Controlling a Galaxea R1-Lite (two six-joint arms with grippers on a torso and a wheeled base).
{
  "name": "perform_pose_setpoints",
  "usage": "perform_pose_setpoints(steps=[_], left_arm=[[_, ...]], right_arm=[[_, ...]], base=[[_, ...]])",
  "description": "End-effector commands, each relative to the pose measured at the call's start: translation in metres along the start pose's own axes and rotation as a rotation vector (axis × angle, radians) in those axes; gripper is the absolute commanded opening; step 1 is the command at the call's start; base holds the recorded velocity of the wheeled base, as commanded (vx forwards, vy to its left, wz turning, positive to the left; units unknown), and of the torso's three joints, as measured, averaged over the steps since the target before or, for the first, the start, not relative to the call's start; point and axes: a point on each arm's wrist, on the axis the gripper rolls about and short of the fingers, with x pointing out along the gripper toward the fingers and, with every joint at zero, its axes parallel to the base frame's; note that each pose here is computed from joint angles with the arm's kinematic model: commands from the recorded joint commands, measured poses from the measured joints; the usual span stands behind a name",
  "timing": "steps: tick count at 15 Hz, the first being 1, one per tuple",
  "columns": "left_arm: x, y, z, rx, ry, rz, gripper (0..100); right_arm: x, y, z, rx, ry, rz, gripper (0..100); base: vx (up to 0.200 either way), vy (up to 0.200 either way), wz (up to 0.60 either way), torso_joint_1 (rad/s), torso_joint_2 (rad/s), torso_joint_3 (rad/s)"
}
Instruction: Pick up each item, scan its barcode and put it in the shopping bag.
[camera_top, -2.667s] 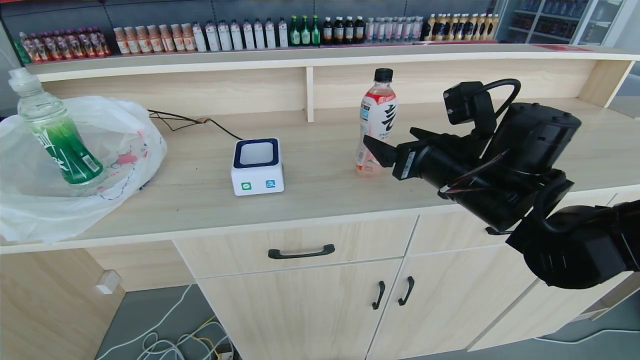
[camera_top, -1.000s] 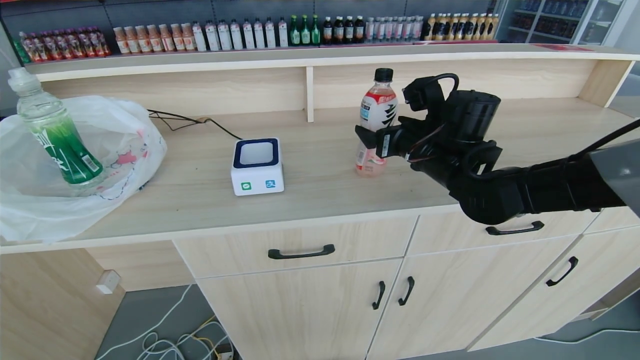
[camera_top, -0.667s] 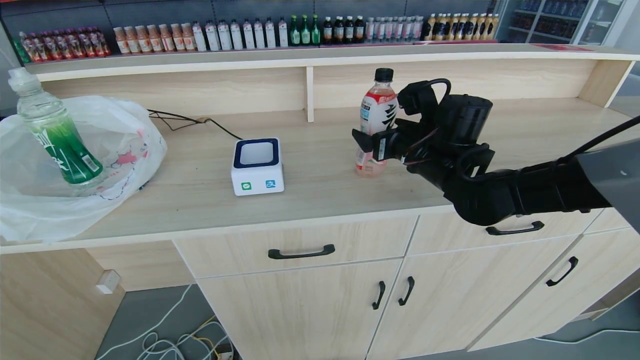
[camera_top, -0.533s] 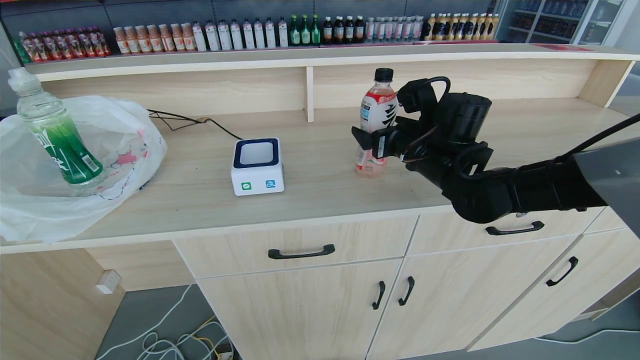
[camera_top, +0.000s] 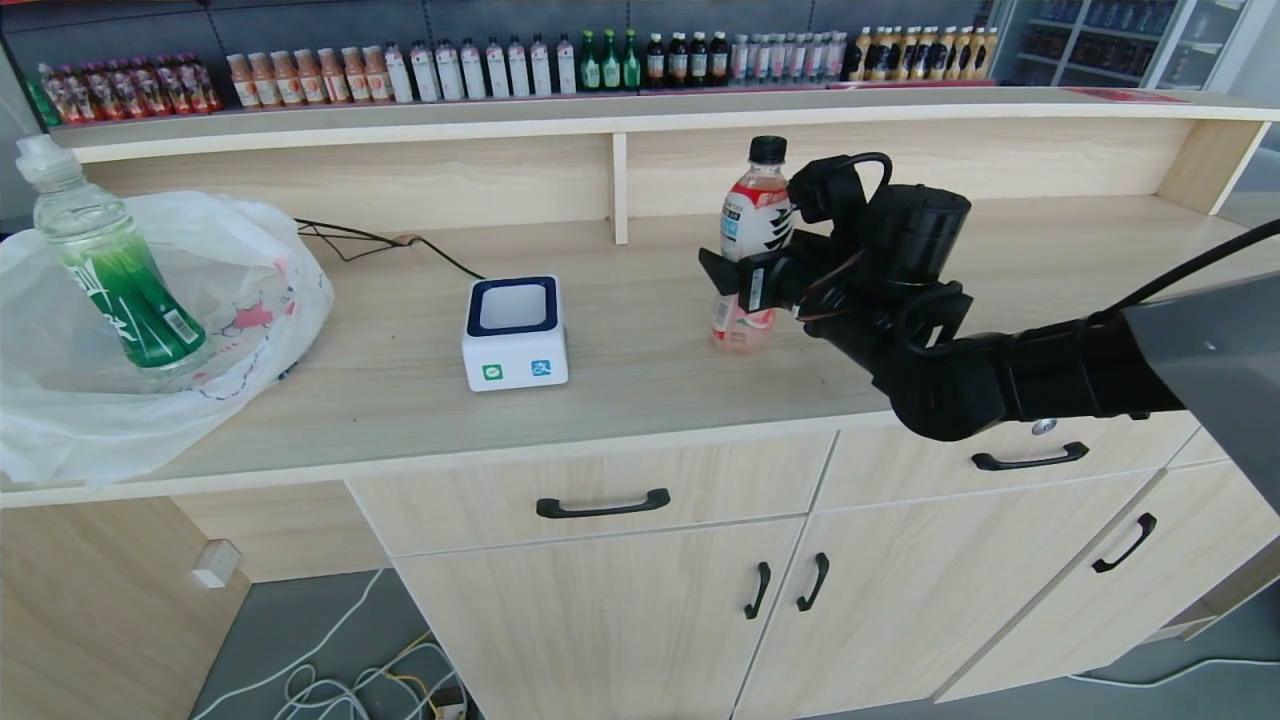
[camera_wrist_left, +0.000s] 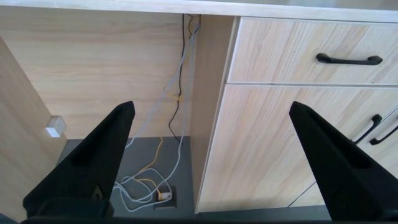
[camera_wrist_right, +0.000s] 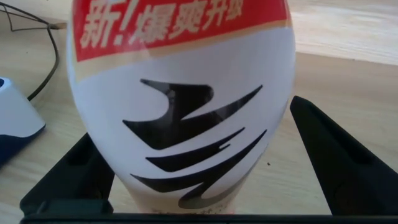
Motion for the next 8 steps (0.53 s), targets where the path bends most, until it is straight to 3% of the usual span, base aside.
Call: perform_pose_setpoints(steps=[1, 3, 4, 8], left_arm=[[0.0, 0.0, 0.0, 0.0, 0.0, 0.001, 100], [0.0, 0.0, 0.0, 0.0, 0.0, 0.001, 100], [0.0, 0.0, 0.0, 0.0, 0.0, 0.001, 100], [0.0, 0.0, 0.0, 0.0, 0.0, 0.001, 100]], right_arm=[[0.0001, 0.0002, -0.0007, -0.001, 0.001, 0.0, 100], [0.0004, 0.0004, -0.0014, -0.001, 0.003, 0.002, 100], [0.0006, 0.0005, -0.0022, 0.001, 0.004, 0.002, 0], [0.0005, 0.0008, 0.0009, 0.001, -0.004, 0.003, 0]], base=[[0.0, 0.0, 0.0, 0.0, 0.0, 0.0], [0.0, 0.0, 0.0, 0.0, 0.0, 0.0], [0.0, 0.0, 0.0, 0.0, 0.0, 0.0], [0.0, 0.0, 0.0, 0.0, 0.0, 0.0]])
